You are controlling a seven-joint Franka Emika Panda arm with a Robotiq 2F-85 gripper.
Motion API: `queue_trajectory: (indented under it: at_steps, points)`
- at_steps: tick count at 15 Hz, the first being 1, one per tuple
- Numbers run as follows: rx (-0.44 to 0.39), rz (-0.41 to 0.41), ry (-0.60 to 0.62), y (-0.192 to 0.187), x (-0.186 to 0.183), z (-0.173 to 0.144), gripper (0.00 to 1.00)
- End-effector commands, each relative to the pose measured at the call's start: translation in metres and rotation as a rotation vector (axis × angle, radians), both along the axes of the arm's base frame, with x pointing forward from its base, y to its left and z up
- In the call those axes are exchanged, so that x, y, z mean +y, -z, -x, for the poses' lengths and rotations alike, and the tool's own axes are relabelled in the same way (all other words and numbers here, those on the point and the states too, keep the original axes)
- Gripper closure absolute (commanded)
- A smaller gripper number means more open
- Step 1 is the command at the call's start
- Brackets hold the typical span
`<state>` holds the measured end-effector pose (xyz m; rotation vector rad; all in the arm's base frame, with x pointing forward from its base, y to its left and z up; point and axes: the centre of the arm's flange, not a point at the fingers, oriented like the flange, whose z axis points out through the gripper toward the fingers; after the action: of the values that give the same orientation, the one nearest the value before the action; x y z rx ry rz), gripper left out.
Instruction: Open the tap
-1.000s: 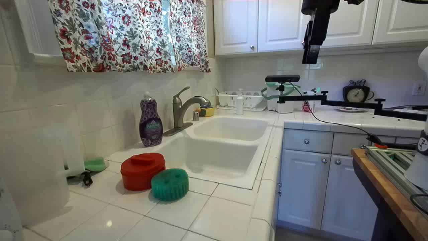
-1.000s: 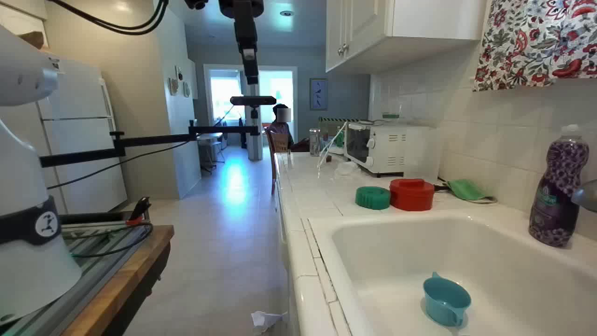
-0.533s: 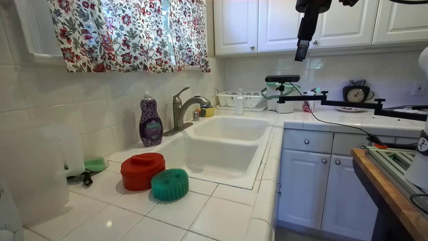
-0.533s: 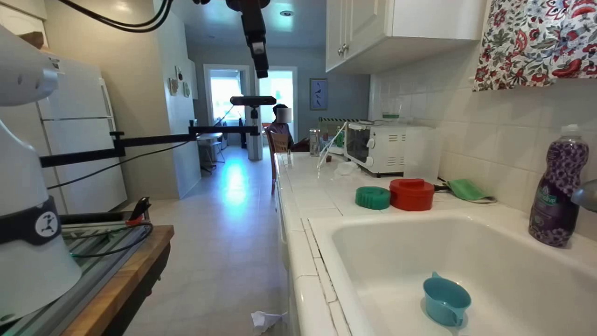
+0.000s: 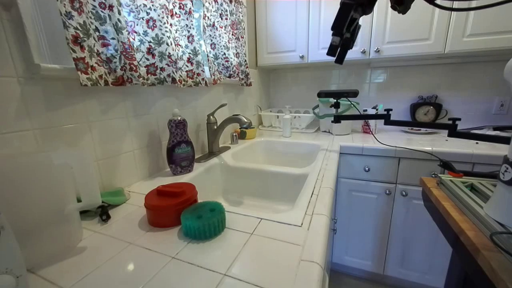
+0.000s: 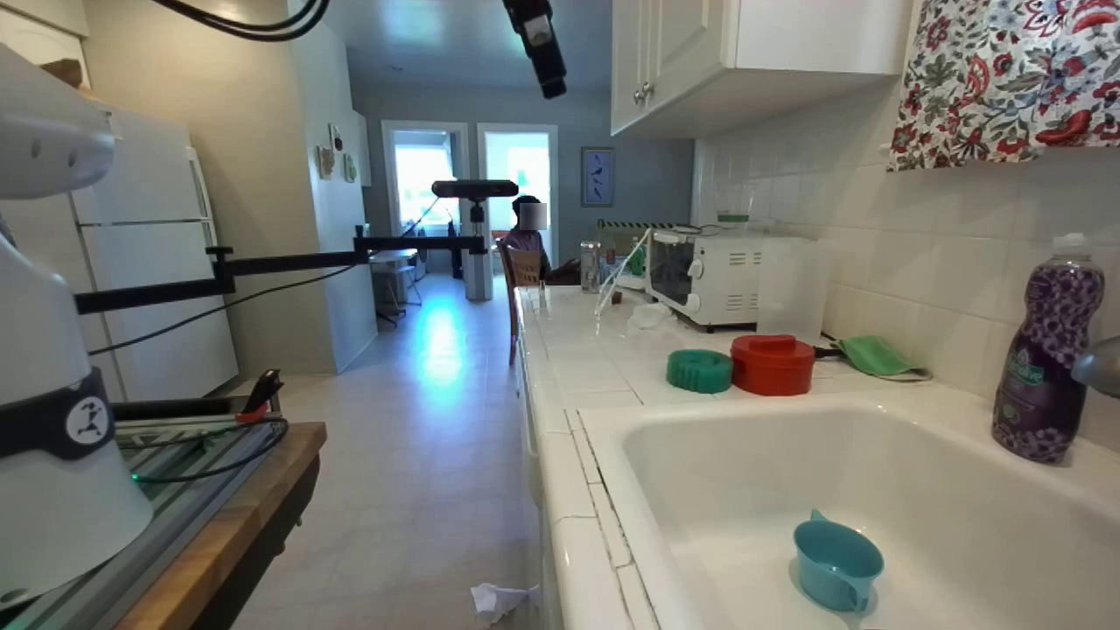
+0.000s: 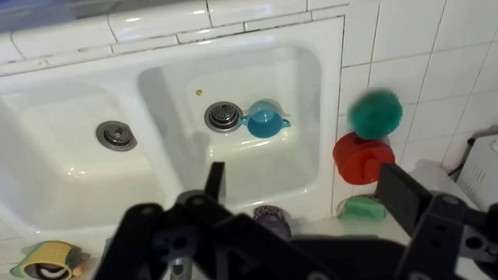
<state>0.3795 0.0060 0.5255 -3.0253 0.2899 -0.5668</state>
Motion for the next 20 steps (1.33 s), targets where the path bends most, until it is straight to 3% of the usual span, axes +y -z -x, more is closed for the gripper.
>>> queue_trajectory:
  at_steps: [1,4,7,8,14,20]
  points:
    - [-0.093,-0.046,0.056,-0.011,-0.03,-0.013,0.0]
    - [-0.17,-0.078,0.124,-0.02,-0.064,-0.027,0.0]
    - [-0.194,-0.128,0.175,-0.029,-0.092,-0.045,0.0]
    - [-0.195,-0.094,0.181,-0.025,-0.083,-0.028,0.0]
    - [-0.191,-0.108,0.189,-0.026,-0.089,-0.039,0.0]
    - [-0.308,-0.141,0.339,-0.023,-0.078,-0.072,0.0]
